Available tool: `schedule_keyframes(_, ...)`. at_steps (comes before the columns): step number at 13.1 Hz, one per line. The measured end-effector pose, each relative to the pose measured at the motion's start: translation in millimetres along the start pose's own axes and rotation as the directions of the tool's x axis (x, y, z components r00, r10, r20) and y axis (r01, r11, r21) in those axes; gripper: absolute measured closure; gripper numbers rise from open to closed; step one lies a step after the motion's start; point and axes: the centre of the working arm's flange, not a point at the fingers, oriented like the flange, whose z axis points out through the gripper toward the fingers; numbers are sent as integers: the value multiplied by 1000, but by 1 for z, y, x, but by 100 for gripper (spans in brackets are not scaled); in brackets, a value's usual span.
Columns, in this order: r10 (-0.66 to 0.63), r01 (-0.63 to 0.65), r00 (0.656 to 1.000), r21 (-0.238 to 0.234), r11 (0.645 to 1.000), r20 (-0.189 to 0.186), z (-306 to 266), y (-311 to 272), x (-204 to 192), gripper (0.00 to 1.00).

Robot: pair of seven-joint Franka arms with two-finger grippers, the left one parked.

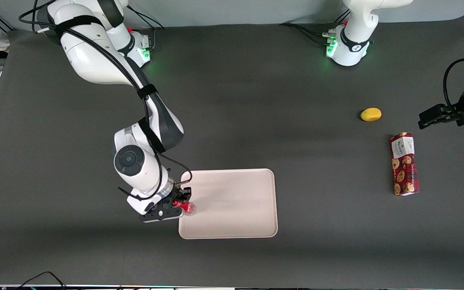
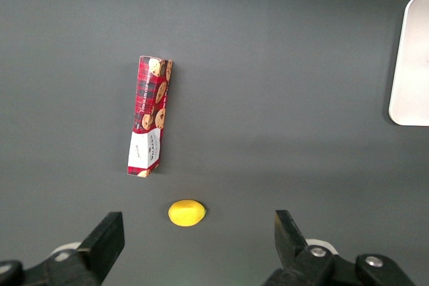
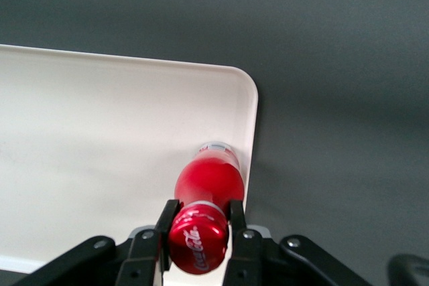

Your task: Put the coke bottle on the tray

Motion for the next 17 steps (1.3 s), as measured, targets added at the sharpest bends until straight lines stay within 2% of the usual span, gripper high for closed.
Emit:
schedule_keyframes(1, 0, 0, 1000, 0, 1000, 0, 0, 0, 0, 65)
schedule_keyframes(2, 0, 0, 1000, -1, 1000, 1, 1, 0, 0, 59)
schedule_keyframes(7, 0, 0, 1000, -2, 1000, 1, 1, 0, 0, 6)
schedule_keyframes(8, 0, 0, 1000, -2, 1000, 0, 1, 0, 0, 0)
schedule_keyframes(12, 0, 0, 1000, 7, 1000, -27, -21, -2, 5, 0)
schedule_keyframes(14, 5, -4, 999, 8, 1000, -38, -76, 1, 8, 0)
schedule_keyframes(15, 10, -10, 1000, 3, 1000, -29, -115, 5, 5, 0)
schedule_keyframes(17, 2, -2, 1000, -20, 1000, 15, -204, 25, -14, 0)
